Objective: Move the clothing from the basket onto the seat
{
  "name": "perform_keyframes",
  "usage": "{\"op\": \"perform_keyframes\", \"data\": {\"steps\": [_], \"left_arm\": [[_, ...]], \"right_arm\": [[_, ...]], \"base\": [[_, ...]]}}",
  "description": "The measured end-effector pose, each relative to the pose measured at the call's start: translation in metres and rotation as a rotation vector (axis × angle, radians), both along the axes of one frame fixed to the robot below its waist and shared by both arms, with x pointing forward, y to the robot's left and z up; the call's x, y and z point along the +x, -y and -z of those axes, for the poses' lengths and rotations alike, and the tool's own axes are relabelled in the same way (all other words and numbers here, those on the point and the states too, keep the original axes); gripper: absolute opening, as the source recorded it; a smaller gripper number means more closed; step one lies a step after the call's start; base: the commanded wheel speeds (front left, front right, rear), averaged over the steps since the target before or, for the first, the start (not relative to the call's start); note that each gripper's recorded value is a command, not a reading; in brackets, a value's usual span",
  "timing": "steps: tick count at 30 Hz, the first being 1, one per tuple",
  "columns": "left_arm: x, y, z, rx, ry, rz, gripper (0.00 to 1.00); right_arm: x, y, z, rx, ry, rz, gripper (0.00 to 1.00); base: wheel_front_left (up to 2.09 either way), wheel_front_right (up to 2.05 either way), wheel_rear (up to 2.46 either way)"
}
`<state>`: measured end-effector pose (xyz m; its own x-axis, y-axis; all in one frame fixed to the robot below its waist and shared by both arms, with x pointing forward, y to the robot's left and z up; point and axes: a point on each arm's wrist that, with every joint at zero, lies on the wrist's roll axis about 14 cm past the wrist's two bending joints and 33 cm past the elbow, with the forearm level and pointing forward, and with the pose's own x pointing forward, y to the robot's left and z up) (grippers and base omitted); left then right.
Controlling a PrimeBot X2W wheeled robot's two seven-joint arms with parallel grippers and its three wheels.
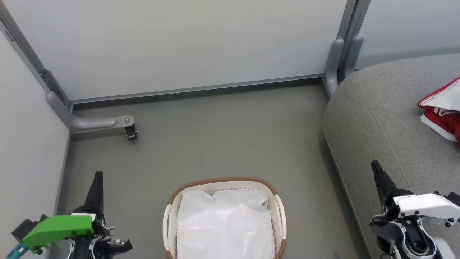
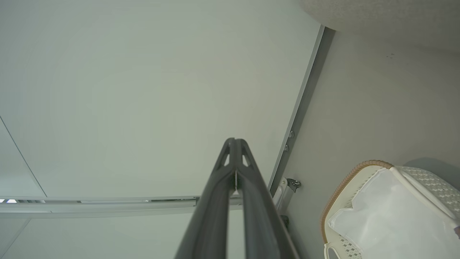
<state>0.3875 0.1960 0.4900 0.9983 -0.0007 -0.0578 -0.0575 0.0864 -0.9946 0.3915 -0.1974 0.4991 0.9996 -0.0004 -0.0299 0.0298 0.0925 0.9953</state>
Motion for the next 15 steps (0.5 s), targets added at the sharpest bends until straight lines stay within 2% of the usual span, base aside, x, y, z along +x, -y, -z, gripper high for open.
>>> {"op": "perform_keyframes", "data": {"steps": [15], "left_arm": [[-0.001, -0.003, -0.012, -0.093, 0.041, -0.004, 0.0]], "right_arm": [[-0.001, 0.003, -0.01, 0.093, 0.032, 0.001, 0.0]], "base": [[0.0, 0.0, 0.0]]}}
